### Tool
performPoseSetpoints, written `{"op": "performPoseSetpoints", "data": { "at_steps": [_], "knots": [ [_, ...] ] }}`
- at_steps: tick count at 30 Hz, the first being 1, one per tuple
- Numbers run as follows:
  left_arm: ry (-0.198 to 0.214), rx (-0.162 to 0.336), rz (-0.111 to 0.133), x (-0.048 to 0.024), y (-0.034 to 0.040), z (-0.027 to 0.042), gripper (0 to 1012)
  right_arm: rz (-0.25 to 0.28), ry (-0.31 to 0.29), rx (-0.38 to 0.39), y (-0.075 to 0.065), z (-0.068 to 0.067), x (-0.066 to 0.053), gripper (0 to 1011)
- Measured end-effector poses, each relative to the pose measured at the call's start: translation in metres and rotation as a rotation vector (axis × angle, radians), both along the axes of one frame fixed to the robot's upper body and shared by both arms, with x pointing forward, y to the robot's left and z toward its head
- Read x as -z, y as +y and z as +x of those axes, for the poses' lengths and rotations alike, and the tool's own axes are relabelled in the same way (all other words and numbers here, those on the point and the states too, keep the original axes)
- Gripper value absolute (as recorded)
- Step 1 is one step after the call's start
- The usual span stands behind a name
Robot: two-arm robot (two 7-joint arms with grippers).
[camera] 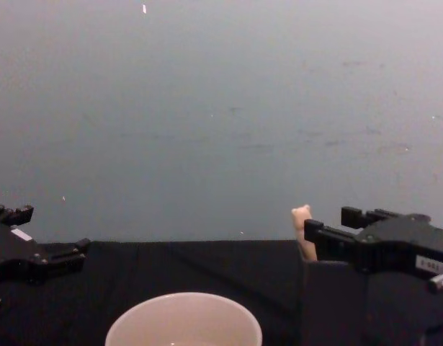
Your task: Pick up the stirring spoon with one hand, stir inside the cup, then place it back in its original position.
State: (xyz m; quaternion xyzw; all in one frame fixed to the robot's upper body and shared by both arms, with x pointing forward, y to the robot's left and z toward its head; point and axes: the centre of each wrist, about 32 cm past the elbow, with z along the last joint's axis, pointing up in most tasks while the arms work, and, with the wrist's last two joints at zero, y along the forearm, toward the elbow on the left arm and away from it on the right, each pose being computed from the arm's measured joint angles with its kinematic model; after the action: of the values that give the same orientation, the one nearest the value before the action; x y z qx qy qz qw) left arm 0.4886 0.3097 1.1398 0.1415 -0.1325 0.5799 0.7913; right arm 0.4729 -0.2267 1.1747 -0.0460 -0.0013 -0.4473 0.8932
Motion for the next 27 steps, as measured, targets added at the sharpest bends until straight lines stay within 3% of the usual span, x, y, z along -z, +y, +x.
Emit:
{"op": "performPoseSetpoints", "data": {
  "at_steps": [12,19,27],
  "knots": [
    [0.000,0.000,0.000,0.0000,0.0000,0.0000,1001,0.001,0.000,0.000,0.000,0.000,0.000,978],
    [0.000,0.000,0.000,0.0000,0.0000,0.0000,1001,0.005,-0.002,-0.002,0.000,0.000,-0.001,1002],
    [0.000,0.000,0.000,0.0000,0.0000,0.0000,1001,0.108,-0.080,0.017,-0.009,0.004,-0.015,1002]
  ]
}}
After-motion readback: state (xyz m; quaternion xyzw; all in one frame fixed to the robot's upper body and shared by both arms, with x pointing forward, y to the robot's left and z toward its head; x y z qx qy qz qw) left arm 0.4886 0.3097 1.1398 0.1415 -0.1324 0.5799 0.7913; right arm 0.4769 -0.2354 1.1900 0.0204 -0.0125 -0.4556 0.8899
